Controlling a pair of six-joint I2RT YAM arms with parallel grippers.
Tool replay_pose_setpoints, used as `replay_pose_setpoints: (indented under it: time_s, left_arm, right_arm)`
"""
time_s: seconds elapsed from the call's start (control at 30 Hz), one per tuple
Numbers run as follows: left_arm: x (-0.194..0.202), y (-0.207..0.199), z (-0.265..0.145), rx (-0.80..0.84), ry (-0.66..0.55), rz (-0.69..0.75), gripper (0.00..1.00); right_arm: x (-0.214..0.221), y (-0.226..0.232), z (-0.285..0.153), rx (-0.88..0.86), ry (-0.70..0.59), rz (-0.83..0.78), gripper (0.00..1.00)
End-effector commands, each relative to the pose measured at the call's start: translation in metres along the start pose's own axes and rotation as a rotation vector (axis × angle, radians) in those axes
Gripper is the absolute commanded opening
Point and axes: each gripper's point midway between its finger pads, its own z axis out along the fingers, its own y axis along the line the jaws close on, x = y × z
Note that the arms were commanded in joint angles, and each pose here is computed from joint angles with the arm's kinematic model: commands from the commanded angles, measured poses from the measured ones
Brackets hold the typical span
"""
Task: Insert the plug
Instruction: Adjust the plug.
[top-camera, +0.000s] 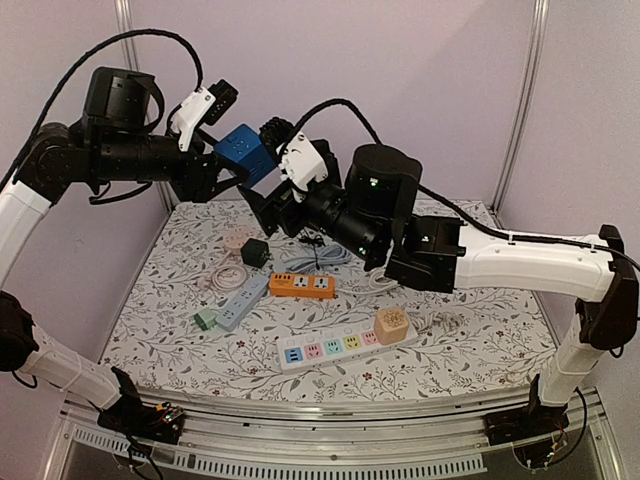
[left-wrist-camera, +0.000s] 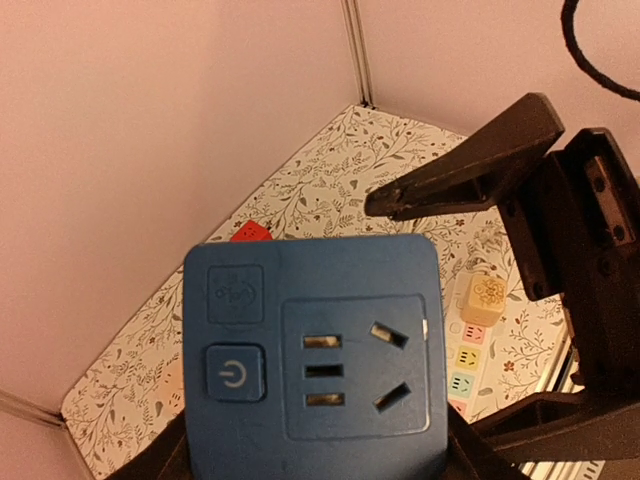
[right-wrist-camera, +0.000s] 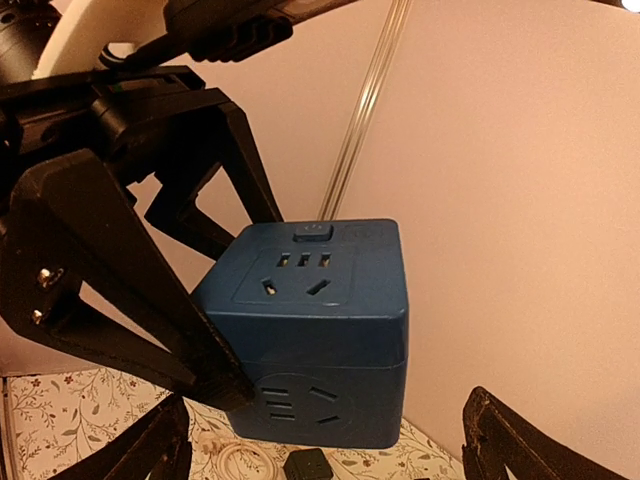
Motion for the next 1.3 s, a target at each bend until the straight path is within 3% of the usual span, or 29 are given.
replay_pose_setpoints:
  time_s: [0.0, 0.2, 0.53, 0.67, 0.73, 0.87, 0.9, 0.93, 0.97, 1.0, 1.1, 1.27]
  left_arm:
    - [-0.014, -0.016, -0.004, 0.087, -0.054, -0.010, 0.00]
    - [-0.016, -0.016, -0.002, 0.089, -0.057, -0.013, 0.00]
    - [-0.012, -0.017, 0.000, 0.088, -0.045, -0.016, 0.00]
    - [-0.008, -0.018, 0.002, 0.092, -0.037, -0.013, 0.00]
    - [-0.005, -0.019, 0.003, 0.098, -0.031, -0.006, 0.00]
    - [-0.001, -0.023, 0.001, 0.115, -0.030, 0.029, 0.01]
    - [-0.002, -0.028, -0.002, 0.143, -0.038, 0.051, 0.17]
    - [-0.001, -0.036, -0.007, 0.190, -0.047, 0.087, 0.44]
    - [0.000, -0.047, -0.014, 0.253, -0.060, 0.133, 0.78]
    - [0.001, -0.058, -0.022, 0.322, -0.072, 0.175, 0.96]
    - [0.013, -0.077, -0.045, 0.435, -0.079, 0.240, 0.99]
    - [0.028, -0.096, -0.088, 0.516, -0.220, 0.493, 0.99]
  right_arm:
    - [0.019, 0.002, 0.011, 0.035, 0.042, -0.027, 0.93]
    - [0.020, 0.007, 0.015, 0.018, 0.040, -0.052, 0.93]
    - [0.009, -0.010, 0.019, 0.109, 0.027, -0.001, 0.78]
    - [0.008, -0.009, 0.019, 0.102, 0.023, 0.015, 0.54]
    - [0.010, -0.008, 0.019, 0.100, 0.027, 0.016, 0.34]
    - [0.014, -0.003, 0.016, 0.074, 0.034, 0.015, 0.04]
    - [0.016, 0.001, 0.015, 0.047, 0.036, 0.009, 0.00]
    - [0.015, 0.006, 0.013, 0.012, 0.032, 0.002, 0.00]
    - [0.017, 0.013, 0.010, -0.035, 0.036, -0.008, 0.00]
    - [0.018, 0.019, 0.006, -0.087, 0.040, -0.021, 0.00]
    - [0.019, 0.029, -0.012, -0.255, 0.058, -0.022, 0.00]
    - [-0.008, 0.039, -0.064, -0.546, -0.033, 0.042, 0.00]
